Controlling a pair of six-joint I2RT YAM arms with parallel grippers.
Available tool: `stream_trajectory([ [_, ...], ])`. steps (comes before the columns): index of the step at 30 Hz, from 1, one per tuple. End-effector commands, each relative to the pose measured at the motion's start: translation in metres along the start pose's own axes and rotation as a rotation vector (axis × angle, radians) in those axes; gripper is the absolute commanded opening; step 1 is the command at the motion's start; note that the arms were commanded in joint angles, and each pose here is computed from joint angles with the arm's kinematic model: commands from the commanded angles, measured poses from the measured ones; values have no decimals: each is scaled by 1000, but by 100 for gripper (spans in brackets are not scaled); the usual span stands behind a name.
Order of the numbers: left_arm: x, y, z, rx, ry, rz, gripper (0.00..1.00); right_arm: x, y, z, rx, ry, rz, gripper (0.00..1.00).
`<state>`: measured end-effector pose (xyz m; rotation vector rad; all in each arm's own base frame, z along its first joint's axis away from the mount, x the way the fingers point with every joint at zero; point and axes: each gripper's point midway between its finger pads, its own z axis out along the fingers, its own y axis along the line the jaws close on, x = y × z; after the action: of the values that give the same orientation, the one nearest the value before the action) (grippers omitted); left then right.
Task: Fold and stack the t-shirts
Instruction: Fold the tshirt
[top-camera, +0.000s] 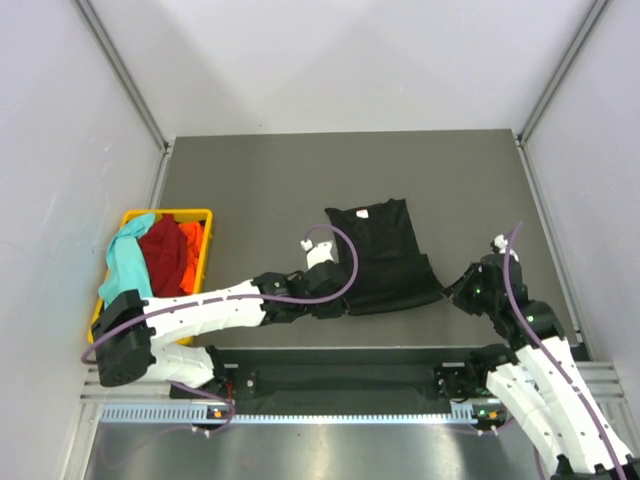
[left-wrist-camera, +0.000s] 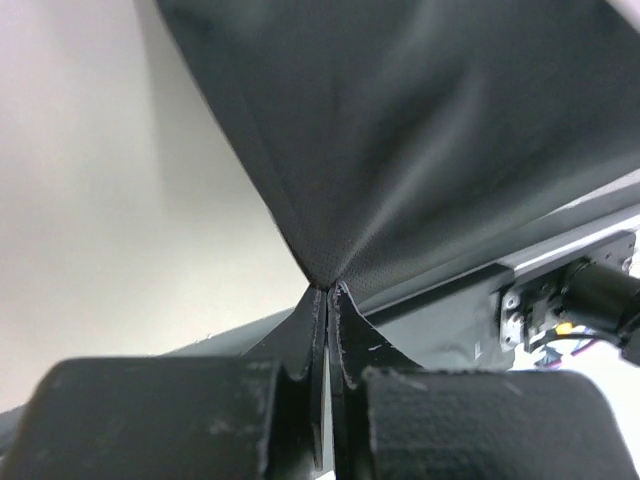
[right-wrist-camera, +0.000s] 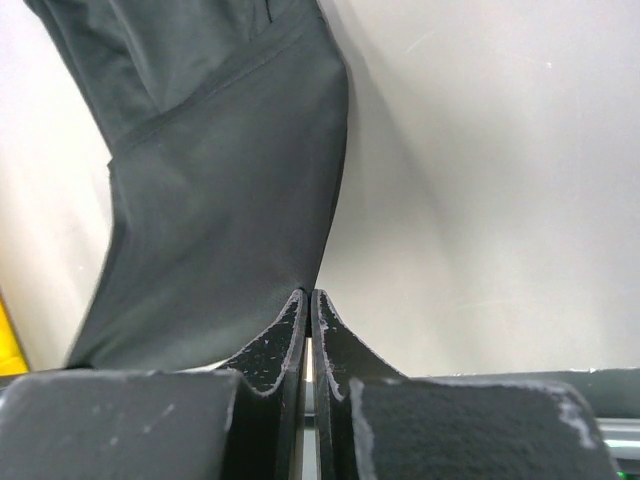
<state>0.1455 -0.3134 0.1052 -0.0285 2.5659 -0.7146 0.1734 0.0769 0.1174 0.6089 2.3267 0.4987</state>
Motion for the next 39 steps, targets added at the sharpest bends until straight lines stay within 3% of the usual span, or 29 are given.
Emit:
stream_trajectory([
  [1, -34, -15, -10, -7, -97, 8, 0, -35, 25, -5, -36, -84, -70, 0],
  [11, -138, -14, 2, 20, -143, -10, 0, -104, 87, 25, -77, -143, -161, 0],
  [22, -259, 22, 58, 37, -138, -87, 0, -167, 142, 117, -86, -66, -206, 0],
  [32, -325, 52, 119, 234, -166, -120, 0, -180, 160, 207, -120, 31, -202, 0],
  [39, -344, 51, 144, 353, -166, -90, 0, -200, 159, 226, -133, -4, -171, 0],
])
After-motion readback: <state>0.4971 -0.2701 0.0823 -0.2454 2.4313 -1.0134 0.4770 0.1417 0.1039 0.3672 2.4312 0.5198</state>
